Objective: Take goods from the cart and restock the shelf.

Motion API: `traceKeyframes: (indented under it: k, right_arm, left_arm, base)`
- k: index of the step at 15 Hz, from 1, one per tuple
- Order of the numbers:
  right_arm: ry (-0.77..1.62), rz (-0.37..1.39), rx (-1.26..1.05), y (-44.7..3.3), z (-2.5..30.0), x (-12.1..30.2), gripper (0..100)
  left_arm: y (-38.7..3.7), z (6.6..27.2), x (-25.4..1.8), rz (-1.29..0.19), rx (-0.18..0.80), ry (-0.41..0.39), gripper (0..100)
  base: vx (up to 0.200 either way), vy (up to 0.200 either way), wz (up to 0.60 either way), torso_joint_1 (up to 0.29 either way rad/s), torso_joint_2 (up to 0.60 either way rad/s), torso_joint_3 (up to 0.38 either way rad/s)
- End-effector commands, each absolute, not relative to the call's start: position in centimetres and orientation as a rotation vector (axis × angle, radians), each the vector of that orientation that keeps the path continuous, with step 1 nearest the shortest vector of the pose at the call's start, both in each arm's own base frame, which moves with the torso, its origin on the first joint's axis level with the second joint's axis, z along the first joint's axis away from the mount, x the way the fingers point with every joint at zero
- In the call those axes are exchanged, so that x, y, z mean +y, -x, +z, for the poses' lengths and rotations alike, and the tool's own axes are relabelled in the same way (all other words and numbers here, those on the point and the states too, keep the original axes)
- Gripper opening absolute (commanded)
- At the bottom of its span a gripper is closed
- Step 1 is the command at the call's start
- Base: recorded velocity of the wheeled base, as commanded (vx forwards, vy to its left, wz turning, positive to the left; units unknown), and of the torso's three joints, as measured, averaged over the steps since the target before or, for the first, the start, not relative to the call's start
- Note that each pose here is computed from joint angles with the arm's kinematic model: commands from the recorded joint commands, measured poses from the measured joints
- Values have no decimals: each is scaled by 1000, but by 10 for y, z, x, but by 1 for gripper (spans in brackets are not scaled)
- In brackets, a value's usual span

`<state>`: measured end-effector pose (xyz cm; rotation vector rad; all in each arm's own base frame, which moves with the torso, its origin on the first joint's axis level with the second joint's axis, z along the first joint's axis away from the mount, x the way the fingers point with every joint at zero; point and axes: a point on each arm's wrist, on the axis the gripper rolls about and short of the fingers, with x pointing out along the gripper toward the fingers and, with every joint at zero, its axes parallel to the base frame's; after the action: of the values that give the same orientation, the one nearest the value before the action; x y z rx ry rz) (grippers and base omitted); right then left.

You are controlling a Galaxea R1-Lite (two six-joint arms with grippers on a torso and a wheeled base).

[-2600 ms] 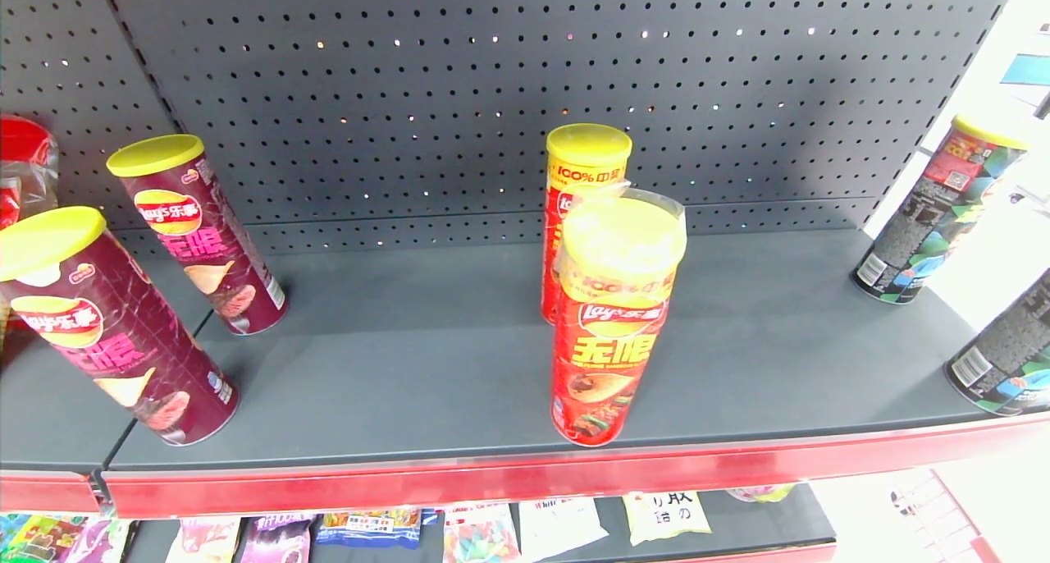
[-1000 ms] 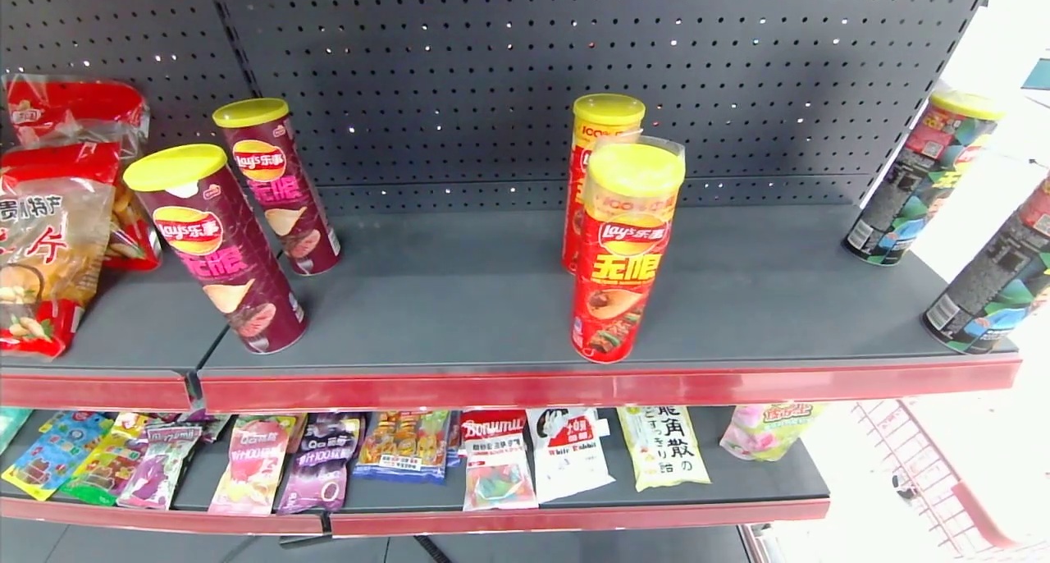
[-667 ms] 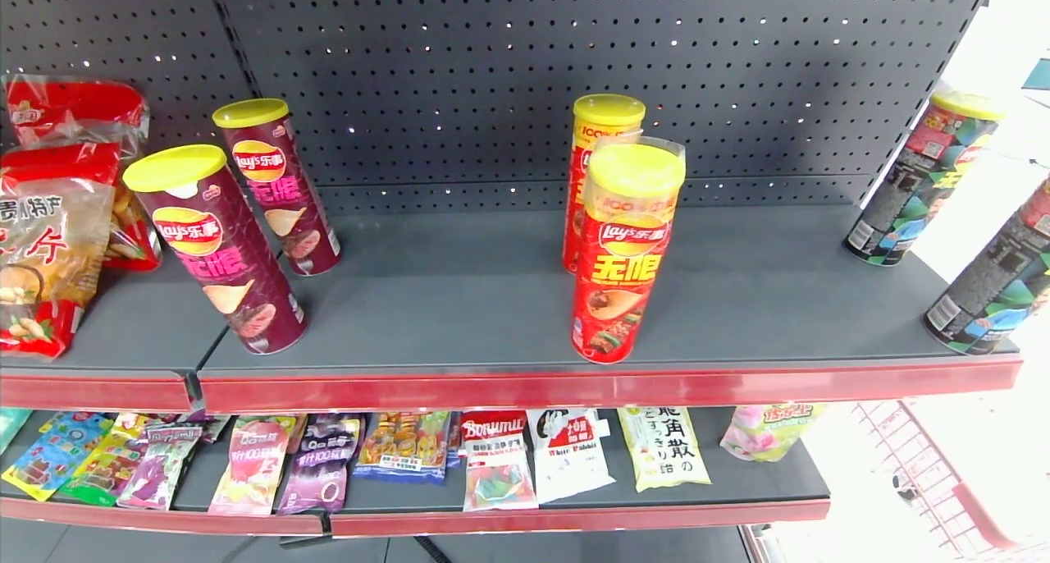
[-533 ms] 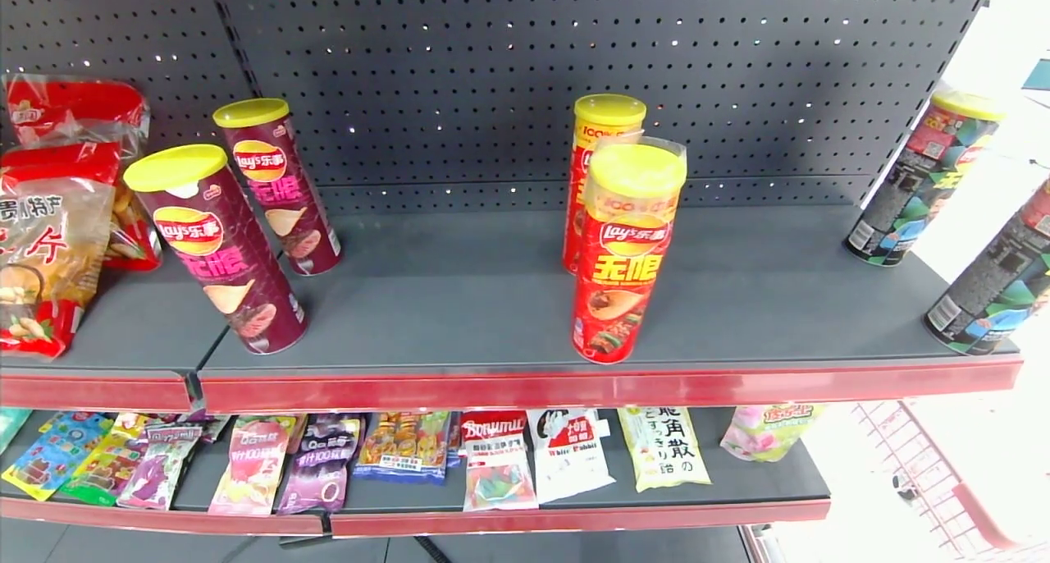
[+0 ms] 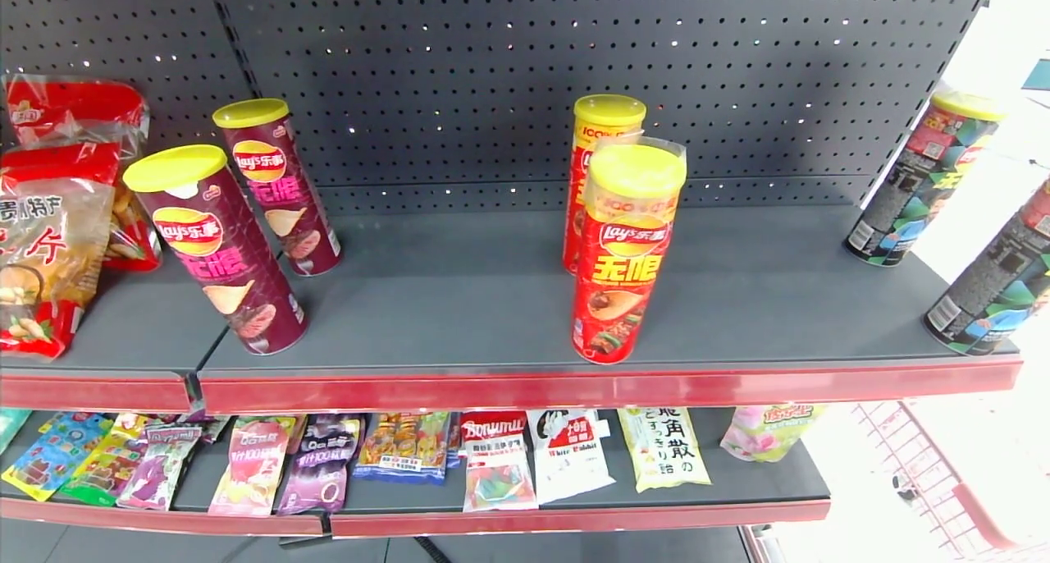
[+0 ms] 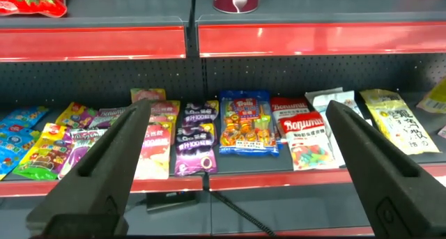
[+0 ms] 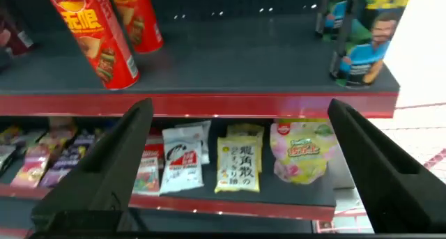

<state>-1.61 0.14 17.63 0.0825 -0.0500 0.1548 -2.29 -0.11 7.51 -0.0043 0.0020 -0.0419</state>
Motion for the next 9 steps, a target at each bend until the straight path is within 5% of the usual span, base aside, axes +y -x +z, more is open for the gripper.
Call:
traceKeyframes:
  k: [1, 6, 9]
  right_arm:
    - [-81, 263, 265, -78, 218, 14, 100]
    - [-2, 279, 360, -166, 202, 61, 100]
    - [88, 312, 376, -176, 193, 89, 100]
  left_arm:
    - [23, 75, -1, -41, 3, 5, 100]
    - [23, 75, -1, -41, 3, 5, 100]
    - [23, 75, -1, -41, 3, 5, 100]
  base:
    - [0, 0, 0, 0, 0, 0]
    - [0, 0, 0, 0, 0, 0]
    - [0, 0, 0, 0, 0, 0]
